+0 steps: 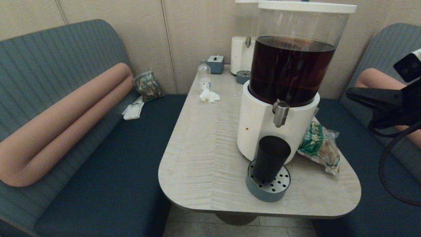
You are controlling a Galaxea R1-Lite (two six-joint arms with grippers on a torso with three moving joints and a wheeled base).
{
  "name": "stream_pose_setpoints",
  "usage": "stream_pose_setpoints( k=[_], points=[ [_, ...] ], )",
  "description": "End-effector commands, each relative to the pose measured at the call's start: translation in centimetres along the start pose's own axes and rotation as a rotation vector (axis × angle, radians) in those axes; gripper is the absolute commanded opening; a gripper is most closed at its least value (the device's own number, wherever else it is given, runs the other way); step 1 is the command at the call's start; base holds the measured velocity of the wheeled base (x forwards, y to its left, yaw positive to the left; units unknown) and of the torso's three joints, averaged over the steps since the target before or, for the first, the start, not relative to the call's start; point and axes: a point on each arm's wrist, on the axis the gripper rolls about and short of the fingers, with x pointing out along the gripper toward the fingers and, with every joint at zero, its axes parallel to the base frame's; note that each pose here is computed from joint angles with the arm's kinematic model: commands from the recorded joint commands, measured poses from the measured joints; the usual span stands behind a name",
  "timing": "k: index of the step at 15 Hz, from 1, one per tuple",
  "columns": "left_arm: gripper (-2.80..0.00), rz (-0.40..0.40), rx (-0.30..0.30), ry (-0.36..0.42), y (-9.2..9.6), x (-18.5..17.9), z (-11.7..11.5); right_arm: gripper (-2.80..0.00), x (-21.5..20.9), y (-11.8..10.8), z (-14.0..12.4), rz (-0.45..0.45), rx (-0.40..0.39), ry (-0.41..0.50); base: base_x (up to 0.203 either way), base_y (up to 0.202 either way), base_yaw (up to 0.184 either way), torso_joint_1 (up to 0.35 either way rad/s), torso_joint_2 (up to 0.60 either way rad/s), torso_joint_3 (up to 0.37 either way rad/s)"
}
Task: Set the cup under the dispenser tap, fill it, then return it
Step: Turn on the faucet
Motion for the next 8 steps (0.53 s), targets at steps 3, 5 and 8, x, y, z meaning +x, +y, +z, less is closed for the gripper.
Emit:
stream_pose_setpoints(
  k=[3, 5, 8],
  points=[
    [0.00, 0.001, 0.000, 0.001, 0.0, 0.0, 0.0, -2.80, -4.9, 12.4, 1.2, -0.142, -0.265, 0.001, 0.000, 0.000, 0.000, 0.000, 0.00, 0.000],
    [0.00, 0.001, 0.000, 0.001, 0.0, 0.0, 0.0, -2.80, -5.5, 16.8, 2.7, -0.210, -0.325, -0.034, 0.000, 0.000, 0.000, 0.000, 0.00, 0.000],
    [0.00, 0.001, 0.000, 0.001, 0.0, 0.0, 0.0, -2.80, -5.4, 23.2, 4.7, -0.292, -0.383, -0.086, 0.000, 0.000, 0.000, 0.000, 0.00, 0.000]
  ],
)
